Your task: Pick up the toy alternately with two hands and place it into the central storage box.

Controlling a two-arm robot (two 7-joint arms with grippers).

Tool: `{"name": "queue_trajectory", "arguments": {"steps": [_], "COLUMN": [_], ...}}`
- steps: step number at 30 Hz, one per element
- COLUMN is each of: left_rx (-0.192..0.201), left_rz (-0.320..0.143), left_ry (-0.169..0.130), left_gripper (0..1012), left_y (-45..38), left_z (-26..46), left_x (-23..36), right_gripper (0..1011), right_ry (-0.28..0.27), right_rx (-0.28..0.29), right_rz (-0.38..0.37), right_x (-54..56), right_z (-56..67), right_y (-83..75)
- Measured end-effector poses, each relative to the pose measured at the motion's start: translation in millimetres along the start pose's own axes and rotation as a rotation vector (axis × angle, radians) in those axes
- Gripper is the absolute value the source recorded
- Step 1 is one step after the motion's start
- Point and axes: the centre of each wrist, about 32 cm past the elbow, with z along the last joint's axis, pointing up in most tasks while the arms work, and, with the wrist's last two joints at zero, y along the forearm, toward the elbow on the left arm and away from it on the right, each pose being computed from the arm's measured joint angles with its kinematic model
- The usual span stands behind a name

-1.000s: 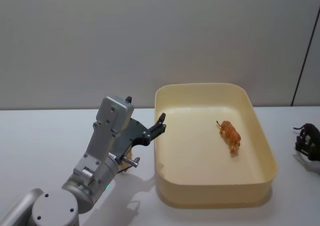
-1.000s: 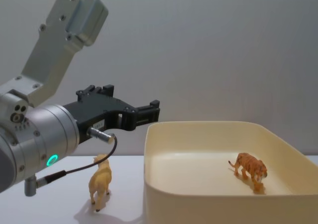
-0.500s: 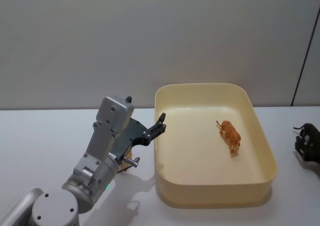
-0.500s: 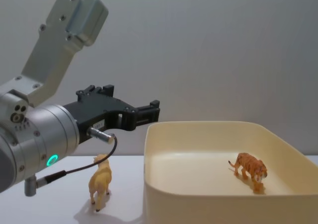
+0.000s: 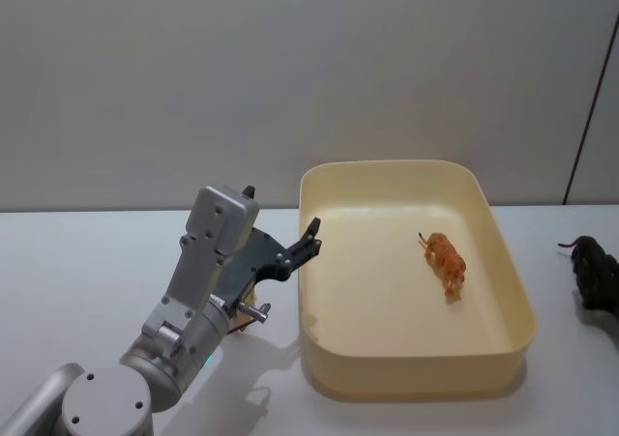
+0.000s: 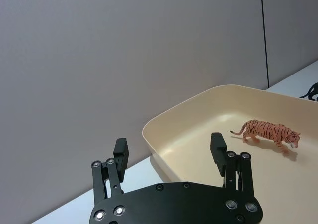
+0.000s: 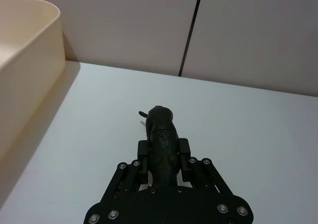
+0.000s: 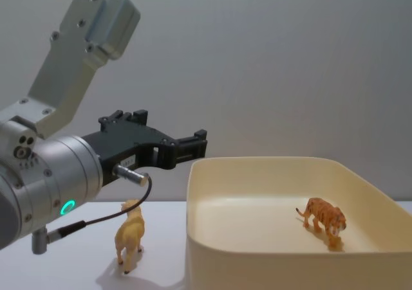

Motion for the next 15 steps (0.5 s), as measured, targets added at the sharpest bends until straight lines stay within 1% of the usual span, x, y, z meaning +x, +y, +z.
{"name": "queue_trajectory", "arguments": {"steps": [5,8,11,15], "left_rx": [0.0,0.0,0.0,0.0], "left_rz": [0.0,0.0,0.0,0.0], "left_ry": [0.0,0.0,0.0,0.0], "left_gripper": [1001,1001,1001,1001], "left_y": [0.0,0.0,0.0,0.0], "left_z": [0.0,0.0,0.0,0.0], "left_x": [0.0,0.0,0.0,0.0], "right_gripper": [331,331,331,331], "right_ry": [0.001,0.003,0.007,0.017], "right_rx": [0.028,0.057,0.088,0.148], "right_rz": [0.011,0.019,0.029,0.057], "right_x": [-1.4,-3.0,-5.2,-10.3], "right_z": [2.4,5.5,9.8,21.2], "right_y": [-0.5,-0.8,-1.1,-1.1]}}
